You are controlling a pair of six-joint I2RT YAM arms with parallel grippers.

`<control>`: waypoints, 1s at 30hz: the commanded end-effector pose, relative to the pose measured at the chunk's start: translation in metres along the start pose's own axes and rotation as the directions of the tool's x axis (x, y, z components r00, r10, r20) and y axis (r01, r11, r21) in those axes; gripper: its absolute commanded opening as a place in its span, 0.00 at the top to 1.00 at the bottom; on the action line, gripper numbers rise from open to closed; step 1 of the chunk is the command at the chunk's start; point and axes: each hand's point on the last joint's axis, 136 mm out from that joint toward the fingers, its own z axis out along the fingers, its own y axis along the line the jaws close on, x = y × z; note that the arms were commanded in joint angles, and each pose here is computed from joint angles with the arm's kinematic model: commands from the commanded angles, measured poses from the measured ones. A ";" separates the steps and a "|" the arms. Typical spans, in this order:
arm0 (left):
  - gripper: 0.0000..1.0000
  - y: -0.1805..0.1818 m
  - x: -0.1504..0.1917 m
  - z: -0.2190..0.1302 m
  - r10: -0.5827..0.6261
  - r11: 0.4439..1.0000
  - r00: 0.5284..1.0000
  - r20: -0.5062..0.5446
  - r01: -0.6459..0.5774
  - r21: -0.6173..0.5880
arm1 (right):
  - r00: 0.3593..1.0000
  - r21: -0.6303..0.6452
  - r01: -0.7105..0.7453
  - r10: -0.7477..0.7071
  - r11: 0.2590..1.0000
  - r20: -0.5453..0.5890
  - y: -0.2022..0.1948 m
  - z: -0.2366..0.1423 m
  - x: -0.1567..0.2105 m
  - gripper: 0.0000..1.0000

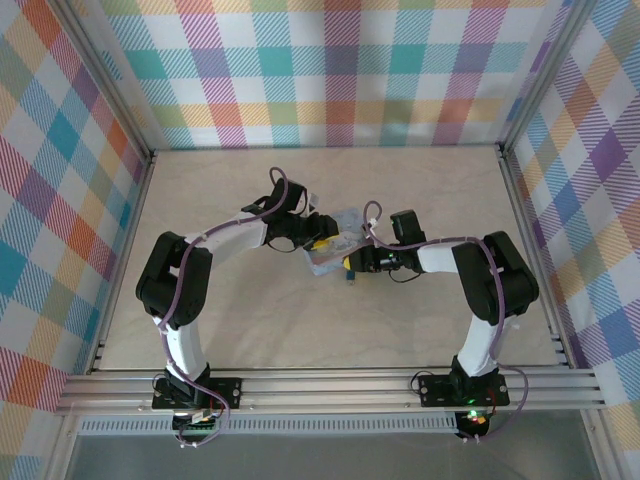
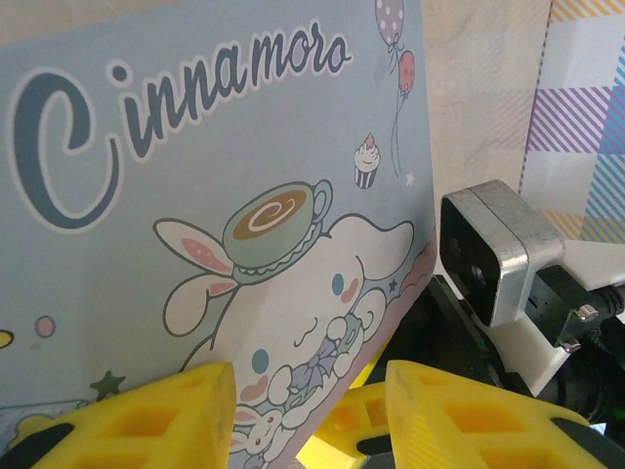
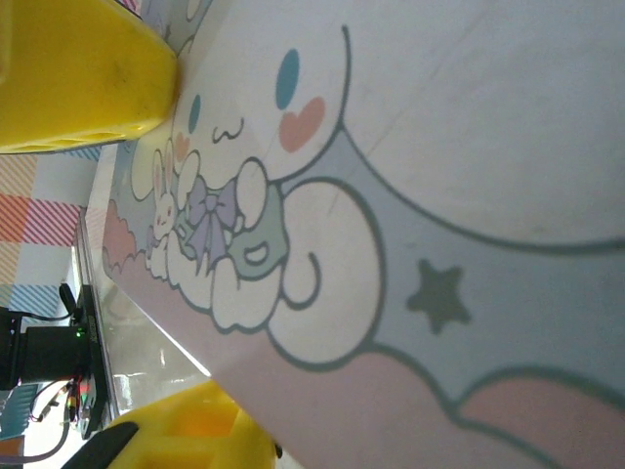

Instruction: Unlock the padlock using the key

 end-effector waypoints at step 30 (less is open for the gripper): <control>0.56 0.023 0.001 0.015 0.003 0.996 1.000 0.012 -0.002 -0.089 | 0.999 -0.029 0.011 -0.012 1.000 -0.035 0.001 0.000 0.020 0.84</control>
